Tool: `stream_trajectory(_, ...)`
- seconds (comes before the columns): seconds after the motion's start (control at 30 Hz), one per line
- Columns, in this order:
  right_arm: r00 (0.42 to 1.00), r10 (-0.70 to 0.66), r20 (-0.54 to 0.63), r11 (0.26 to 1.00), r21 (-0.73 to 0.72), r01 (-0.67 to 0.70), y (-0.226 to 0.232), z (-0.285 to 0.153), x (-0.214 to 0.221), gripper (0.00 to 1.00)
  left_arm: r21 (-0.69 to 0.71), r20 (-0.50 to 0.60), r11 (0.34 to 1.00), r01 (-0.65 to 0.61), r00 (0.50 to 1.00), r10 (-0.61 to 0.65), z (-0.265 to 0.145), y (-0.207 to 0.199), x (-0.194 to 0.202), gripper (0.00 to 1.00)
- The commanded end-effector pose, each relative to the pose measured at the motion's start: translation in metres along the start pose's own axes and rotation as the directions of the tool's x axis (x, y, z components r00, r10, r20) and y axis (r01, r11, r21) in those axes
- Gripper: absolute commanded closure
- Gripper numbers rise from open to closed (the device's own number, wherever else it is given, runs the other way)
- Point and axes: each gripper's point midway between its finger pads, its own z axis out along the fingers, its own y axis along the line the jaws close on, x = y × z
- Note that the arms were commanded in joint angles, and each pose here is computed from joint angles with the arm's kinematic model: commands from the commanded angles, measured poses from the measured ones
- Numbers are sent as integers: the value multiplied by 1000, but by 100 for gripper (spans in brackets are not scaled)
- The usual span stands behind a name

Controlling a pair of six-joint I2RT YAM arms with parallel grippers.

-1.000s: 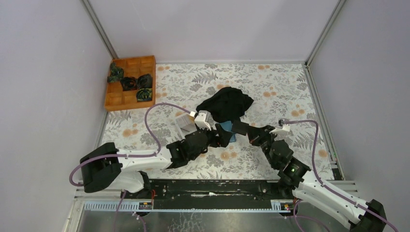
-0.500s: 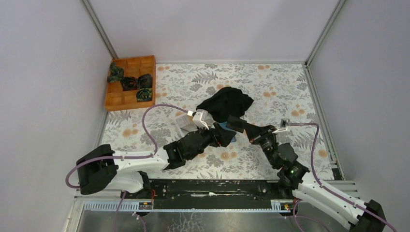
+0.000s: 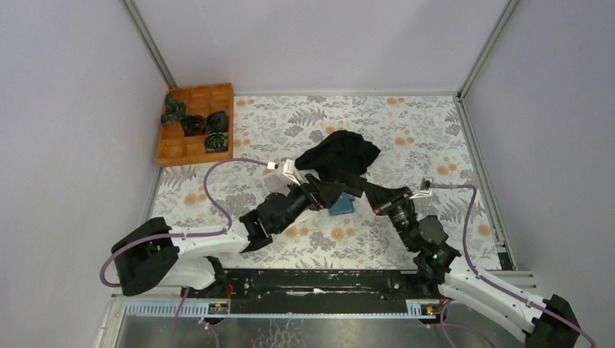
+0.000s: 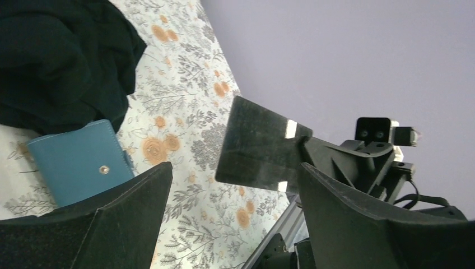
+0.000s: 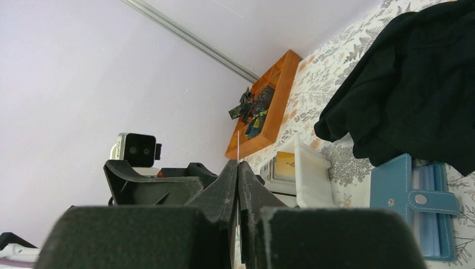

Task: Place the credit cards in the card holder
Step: Pick up the credit card from the storage box.

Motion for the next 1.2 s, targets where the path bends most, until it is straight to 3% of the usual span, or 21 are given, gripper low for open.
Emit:
stream_trajectory(0.0, 998, 52, 40, 995, -84, -49, 21, 2, -12, 100, 130, 36, 991, 31, 999, -36, 4, -35, -15, 11)
stream_trajectory(0.7, 990, 132, 43, 979, -160, -124, 32, 1, -11, 100, 305, -18, 952, 29, 1000, -24, -2, -52, -16, 33)
stream_trajectory(0.8, 990, 134, 50, 978, -166, -124, 33, 0, -13, 100, 316, -22, 948, 31, 999, -25, -3, -52, -16, 44)
stream_trajectory(0.97, 989, 141, 42, 976, -174, -132, 32, 0, -11, 100, 341, -15, 939, 48, 999, -45, -7, -51, -21, 71)
stream_trajectory(1.17, 992, 126, 25, 974, -191, -119, 35, -1, -8, 100, 362, -12, 931, 50, 999, -49, -12, -48, -27, 83)
